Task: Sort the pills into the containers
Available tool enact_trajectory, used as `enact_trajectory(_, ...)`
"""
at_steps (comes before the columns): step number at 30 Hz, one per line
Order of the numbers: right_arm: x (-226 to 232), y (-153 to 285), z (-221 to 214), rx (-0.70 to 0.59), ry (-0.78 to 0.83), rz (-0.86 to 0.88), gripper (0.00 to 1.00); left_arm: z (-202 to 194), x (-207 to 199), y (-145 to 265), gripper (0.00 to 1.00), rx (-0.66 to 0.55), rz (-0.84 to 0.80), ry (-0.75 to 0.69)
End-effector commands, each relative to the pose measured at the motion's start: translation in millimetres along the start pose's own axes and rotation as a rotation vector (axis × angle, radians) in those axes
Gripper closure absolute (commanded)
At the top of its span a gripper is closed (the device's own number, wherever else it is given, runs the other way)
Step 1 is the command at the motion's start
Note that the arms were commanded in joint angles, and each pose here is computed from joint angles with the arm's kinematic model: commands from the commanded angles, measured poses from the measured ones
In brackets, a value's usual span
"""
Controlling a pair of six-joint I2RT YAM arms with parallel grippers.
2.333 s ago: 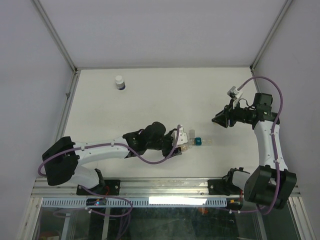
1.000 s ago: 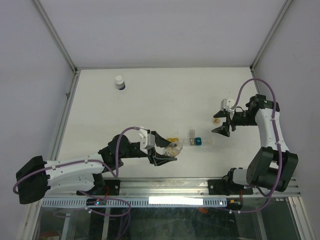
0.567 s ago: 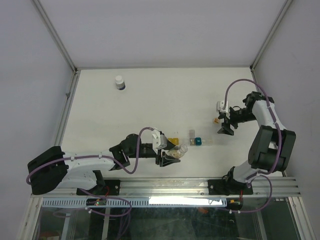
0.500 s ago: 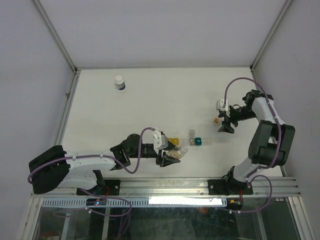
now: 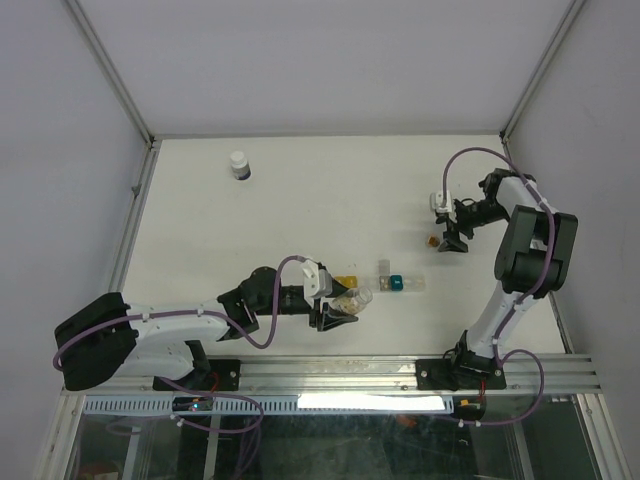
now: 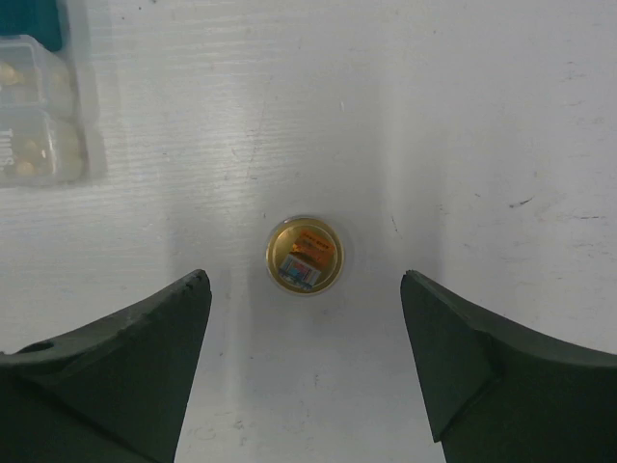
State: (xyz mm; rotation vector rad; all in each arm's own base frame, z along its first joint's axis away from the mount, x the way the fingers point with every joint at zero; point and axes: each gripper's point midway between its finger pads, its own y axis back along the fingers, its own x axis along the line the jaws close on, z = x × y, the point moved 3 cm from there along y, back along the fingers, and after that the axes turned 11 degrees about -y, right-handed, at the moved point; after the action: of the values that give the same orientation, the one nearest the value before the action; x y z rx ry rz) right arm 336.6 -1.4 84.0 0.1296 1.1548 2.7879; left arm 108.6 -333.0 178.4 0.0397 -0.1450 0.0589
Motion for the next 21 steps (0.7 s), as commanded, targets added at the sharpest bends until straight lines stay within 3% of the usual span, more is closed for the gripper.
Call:
enact_trajectory(1, -22, -1, 4, 0.040, 0.031, -0.030, 0.17, 13, 4, 2, 1.00, -0.064, 0.000, -0.053)
enact_trajectory(11, -20, -18, -12, 0.104, 0.013, 0.008, 0.20, 8, 5, 4, 1.00, -0.060, -0.002, -0.043)
enact_trajectory(21, -16, -29, -17, 0.141, -0.009, 0.031, 0.29, 7, 5, 6, 1.00, -0.058, 0.001, -0.040)
